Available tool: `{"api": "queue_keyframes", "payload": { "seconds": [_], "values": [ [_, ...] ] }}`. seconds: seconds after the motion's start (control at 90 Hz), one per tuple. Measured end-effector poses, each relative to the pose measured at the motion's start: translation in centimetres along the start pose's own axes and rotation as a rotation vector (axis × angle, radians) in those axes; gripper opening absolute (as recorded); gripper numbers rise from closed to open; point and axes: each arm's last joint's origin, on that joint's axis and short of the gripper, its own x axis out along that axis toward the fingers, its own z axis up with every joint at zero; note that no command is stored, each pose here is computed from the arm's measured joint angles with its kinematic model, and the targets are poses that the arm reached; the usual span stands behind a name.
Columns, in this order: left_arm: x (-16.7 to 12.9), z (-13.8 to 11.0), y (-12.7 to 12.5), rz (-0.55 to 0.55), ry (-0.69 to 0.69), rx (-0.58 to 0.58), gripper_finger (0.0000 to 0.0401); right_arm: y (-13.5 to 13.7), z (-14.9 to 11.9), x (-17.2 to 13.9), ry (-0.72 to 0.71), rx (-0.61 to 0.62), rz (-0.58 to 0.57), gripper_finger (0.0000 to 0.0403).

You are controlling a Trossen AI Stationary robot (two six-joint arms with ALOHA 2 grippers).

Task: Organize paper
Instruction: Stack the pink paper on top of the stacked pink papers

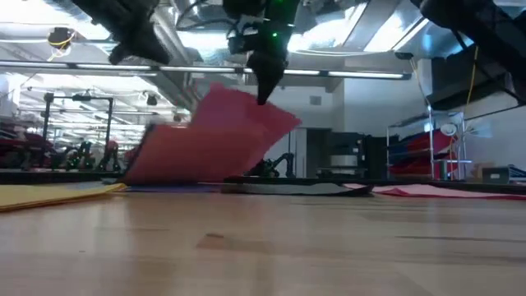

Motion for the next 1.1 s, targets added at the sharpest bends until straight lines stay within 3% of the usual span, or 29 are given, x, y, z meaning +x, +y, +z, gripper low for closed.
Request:
{"api": "queue_keyframes", "payload": {
  "seconds": [0.289,0.467,0.667,0.867,1.1],
  "values": [
    [0.0,-0.4,0.1,0.012,0.046,0.007,0.0000,-0.4,-1.1,-0.6,0.076,0.073,0.033,0.0000],
    [0.0,-0.5,0.1,0.012,0.047,0.008,0.0000,-1.3,-2.9,-0.4,0.241,0.197,0.033,0.0000],
    [0.1,-0.8,0.2,0.018,0.068,0.007,0.0000,-2.7,-3.5,-1.3,0.224,0.382,0.092,0.0000],
    [0.1,-1.1,0.2,0.019,0.093,0.014,0.0000,-3.2,-4.0,-1.6,0.233,0.448,0.190,0.0000],
    [0.1,-1.2,0.2,0.021,0.101,0.023,0.0000,-2.6,-4.0,-1.5,0.249,0.473,0.389,0.0000]
  ]
}}
